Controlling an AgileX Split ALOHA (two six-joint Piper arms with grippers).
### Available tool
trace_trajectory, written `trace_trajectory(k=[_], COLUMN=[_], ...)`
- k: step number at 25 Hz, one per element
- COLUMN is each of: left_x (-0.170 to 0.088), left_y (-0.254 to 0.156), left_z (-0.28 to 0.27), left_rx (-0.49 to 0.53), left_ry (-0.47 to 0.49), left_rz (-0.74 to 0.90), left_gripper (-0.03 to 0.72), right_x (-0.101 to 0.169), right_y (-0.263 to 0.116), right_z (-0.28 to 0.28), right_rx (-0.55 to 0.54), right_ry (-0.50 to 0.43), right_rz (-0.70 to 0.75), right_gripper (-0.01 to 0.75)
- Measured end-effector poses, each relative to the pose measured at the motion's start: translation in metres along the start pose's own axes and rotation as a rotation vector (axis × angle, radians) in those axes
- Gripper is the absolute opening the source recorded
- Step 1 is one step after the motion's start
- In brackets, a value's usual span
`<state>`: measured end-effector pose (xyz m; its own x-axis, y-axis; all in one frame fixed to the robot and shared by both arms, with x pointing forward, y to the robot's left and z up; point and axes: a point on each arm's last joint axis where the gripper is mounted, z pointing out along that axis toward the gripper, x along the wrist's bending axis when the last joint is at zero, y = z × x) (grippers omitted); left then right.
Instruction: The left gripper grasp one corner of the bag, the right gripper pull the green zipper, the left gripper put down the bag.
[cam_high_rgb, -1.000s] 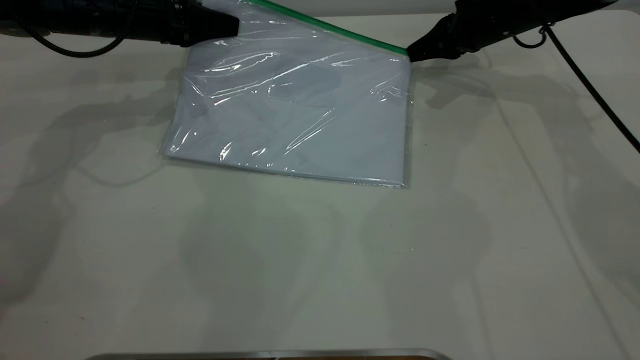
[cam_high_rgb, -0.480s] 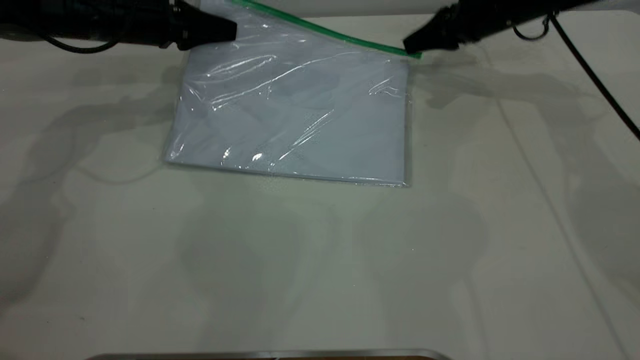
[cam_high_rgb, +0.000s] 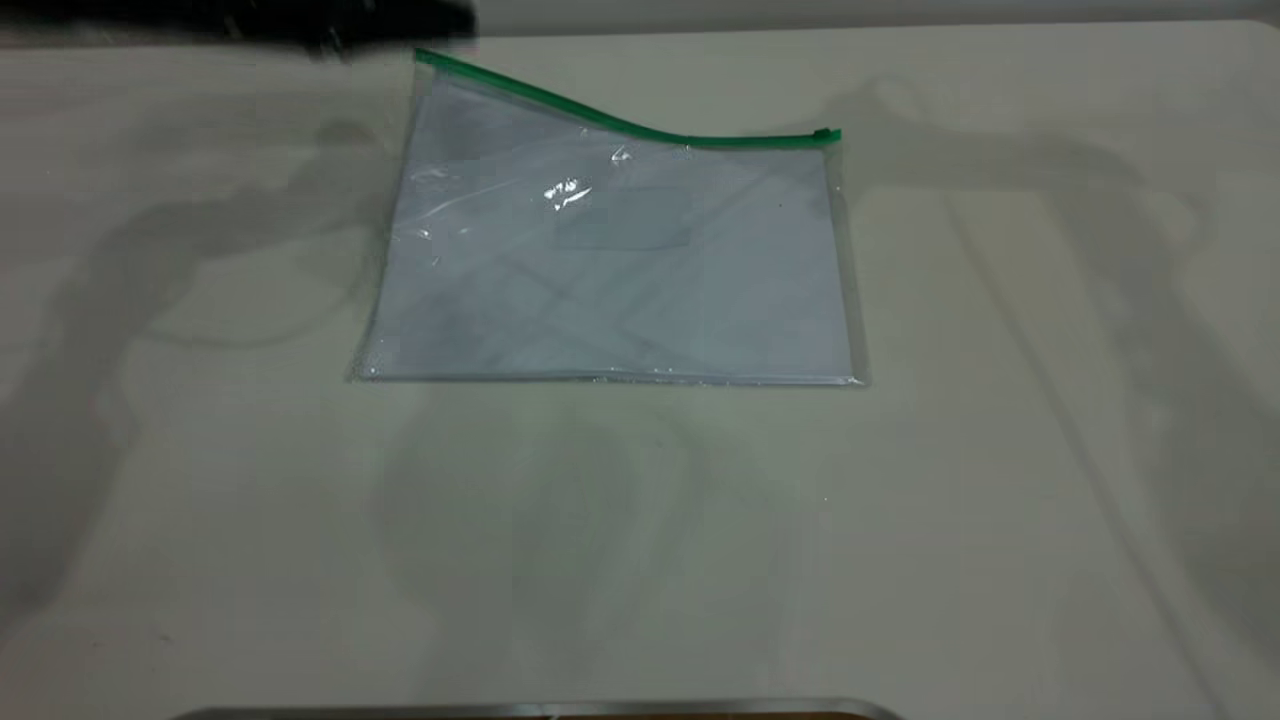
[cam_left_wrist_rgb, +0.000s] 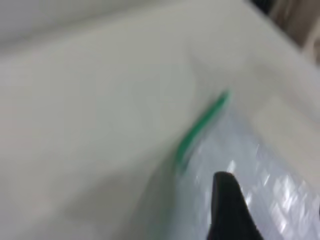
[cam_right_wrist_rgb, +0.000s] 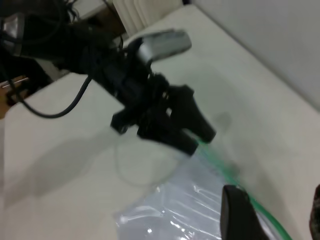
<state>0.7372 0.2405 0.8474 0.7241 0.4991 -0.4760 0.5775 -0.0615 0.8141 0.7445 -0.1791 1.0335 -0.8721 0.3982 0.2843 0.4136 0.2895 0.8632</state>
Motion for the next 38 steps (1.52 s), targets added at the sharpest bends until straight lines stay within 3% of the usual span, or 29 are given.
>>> trace_trajectory(k=[5, 11, 17, 20, 25, 31, 38], left_x=[-0.05, -0.147, -0.231, -0.256, -0.281, -0.311, -0.337], left_y=[0.084, 0.156, 0.182, 0.187, 0.189, 0.174, 0.109], left_z=[-0.06, -0.125, -0.182, -0.202, -0.224, -0.249, -0.256], left_rx=[0.037, 0.156, 0.26, 0.26, 0.254, 0.257, 0.326], left_ry=[0.033, 0.131, 0.295, 0.385, 0.512, 0.656, 0.663], left_rz=[0.093, 0.129, 0.068, 0.035, 0.004, -0.051, -0.18], left_gripper=[0.497, 0.497, 0.497, 0.497, 0.483, 0.448, 0.447], right_x=[0.063, 0.13, 0.199, 0.234, 0.281, 0.312, 0.327], right_y=[0.065, 0.105, 0.131, 0.128, 0.09, 0.002, -0.121], right_z=[-0.055, -0.112, -0.164, -0.196, -0.226, -0.231, -0.218], right_rx=[0.024, 0.086, 0.045, 0.024, 0.077, 0.222, 0.438], right_ry=[-0.107, -0.381, -0.609, -0.699, -0.759, -0.789, -0.819], right_rz=[0.048, 0.148, 0.109, 0.097, 0.114, 0.237, 0.387], right_gripper=[0.379, 0.378, 0.377, 0.377, 0.377, 0.375, 0.375])
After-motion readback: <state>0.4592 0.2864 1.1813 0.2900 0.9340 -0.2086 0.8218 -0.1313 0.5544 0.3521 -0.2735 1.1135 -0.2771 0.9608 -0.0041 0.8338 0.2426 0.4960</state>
